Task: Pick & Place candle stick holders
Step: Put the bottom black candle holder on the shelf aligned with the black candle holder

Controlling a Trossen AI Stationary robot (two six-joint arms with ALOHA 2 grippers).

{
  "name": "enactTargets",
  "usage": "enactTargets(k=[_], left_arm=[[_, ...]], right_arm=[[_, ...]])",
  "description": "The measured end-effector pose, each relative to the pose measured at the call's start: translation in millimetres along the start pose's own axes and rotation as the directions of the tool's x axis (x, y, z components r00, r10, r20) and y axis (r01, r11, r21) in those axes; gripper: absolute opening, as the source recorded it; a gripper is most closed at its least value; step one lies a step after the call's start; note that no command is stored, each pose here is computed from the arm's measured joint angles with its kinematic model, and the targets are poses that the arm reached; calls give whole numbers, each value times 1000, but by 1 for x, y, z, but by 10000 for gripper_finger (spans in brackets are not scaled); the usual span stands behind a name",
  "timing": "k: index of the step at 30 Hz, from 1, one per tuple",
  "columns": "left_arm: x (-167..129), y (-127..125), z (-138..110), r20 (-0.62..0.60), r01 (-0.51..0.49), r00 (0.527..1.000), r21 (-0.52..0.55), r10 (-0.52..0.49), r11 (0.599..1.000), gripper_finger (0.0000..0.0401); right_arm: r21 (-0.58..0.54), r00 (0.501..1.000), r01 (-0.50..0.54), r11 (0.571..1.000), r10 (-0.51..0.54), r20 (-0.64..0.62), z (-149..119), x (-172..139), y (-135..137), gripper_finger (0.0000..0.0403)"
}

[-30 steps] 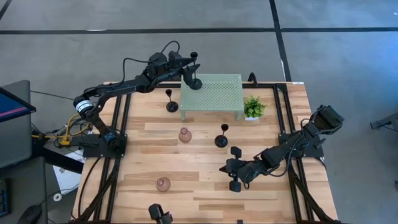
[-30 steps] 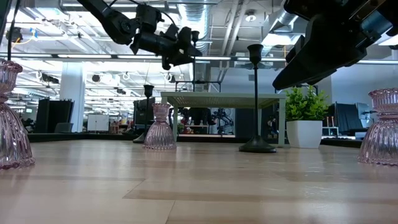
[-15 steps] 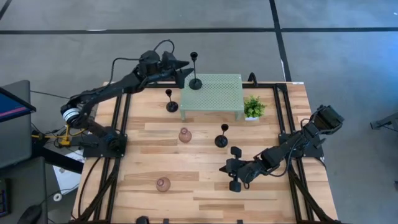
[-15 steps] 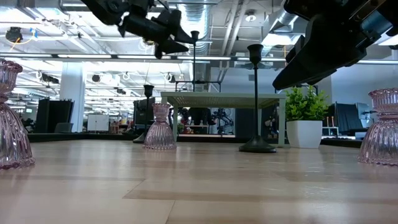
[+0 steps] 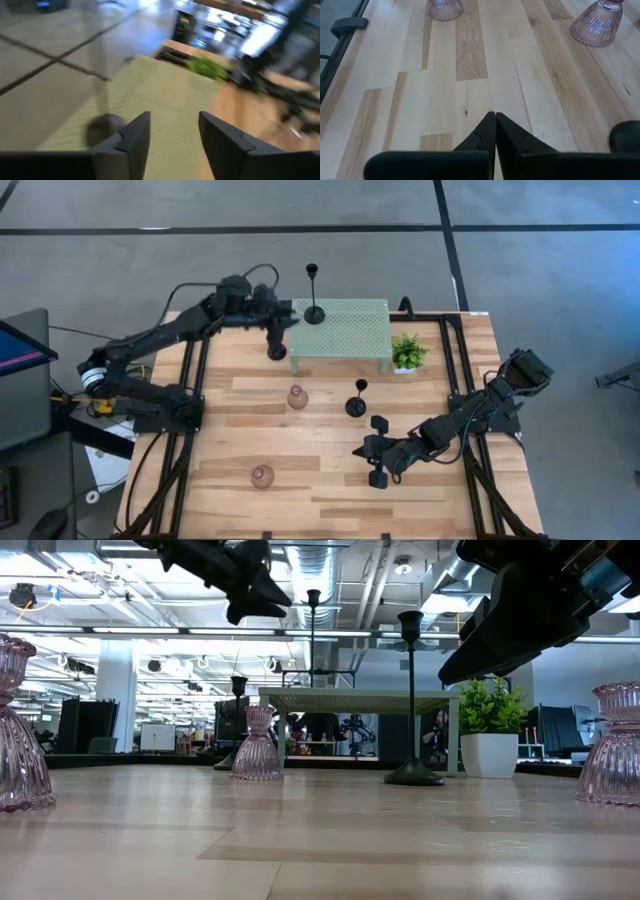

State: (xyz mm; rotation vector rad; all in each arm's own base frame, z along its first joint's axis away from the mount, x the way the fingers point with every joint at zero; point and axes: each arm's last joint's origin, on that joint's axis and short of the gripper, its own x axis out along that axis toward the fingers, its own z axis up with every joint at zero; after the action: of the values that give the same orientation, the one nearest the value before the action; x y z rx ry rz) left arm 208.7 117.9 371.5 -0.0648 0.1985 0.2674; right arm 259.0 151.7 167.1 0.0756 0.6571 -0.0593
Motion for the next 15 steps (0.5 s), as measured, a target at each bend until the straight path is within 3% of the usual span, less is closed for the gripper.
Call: enactTargets(k=[3, 6, 11, 15], left_arm=[[3, -16, -18, -44, 144, 989, 42, -142, 989, 131], [3, -34, -37, -77, 303, 951, 54, -299, 951, 103], [-1, -67, -63, -82, 575, 818, 97, -569, 813, 63], [-9, -93, -72, -35, 681, 726, 173, -687, 712, 35]], right_arm=[[0, 1000, 0, 1000, 0, 0, 0, 0, 0, 0], [1, 1000, 0, 1000, 0, 1, 1, 0, 0, 0], [5, 1000, -7, 1000, 7, 7, 7, -1, 3, 0], [3, 1000, 7, 1000, -7, -25, 11, -6, 3, 0]])
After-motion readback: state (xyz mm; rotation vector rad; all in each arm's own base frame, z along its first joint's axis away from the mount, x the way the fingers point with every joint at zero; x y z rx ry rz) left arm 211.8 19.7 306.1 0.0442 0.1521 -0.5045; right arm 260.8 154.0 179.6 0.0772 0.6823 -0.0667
